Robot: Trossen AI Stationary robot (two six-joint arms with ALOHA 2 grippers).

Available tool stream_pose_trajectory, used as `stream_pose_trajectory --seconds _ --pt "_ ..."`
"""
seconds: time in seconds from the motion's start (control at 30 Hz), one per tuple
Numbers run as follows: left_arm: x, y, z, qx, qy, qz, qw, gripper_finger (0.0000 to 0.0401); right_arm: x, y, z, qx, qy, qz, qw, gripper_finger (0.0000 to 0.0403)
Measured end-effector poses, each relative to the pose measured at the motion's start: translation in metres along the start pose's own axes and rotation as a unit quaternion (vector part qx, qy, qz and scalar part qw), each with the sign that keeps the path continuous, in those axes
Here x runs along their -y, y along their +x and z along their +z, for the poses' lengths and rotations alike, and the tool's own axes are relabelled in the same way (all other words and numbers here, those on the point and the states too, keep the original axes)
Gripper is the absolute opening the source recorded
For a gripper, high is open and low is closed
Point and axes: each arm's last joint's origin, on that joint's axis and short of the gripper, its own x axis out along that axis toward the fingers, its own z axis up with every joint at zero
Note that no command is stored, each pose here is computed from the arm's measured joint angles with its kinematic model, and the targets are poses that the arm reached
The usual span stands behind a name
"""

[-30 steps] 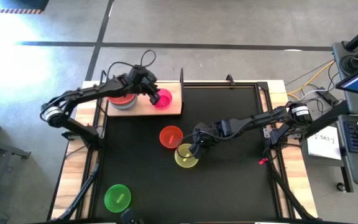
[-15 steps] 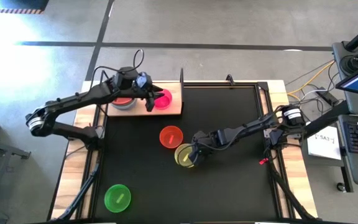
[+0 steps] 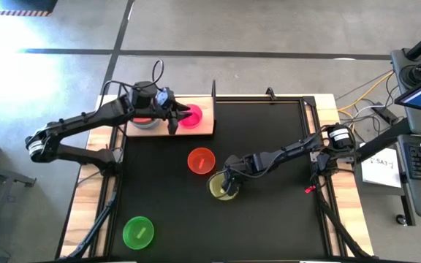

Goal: Place and stack bowls onto a shelf
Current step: Stack the yellow bowl on top of the pink bowl on the shelf

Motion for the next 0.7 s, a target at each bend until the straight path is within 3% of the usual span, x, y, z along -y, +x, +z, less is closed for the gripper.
stream_pose_trajectory --seconds 0.1,0.33,0.53,0.7 --pt "0.003 0.003 -0.003 -0.014 0.0 -0.009 1.0 0.0101 0.0 0.0 0.0 -0.002 -0.008 0.0 1.0 0.0012" --pt "0.017 0.012 -0.011 -0.051 0.005 -0.035 0.998 0.0101 -0.002 -0.015 0.002 -0.008 -0.021 0.016 1.0 0.0009" --pt "0.034 0.017 -0.015 -0.062 0.019 -0.065 0.996 0.0101 -0.013 -0.051 0.015 0.043 -0.048 0.021 0.998 0.0009" --pt "0.046 0.018 -0.014 -0.052 0.044 -0.088 0.994 0.0101 -0.022 -0.087 0.031 0.107 -0.084 -0.023 0.99 0.0009"
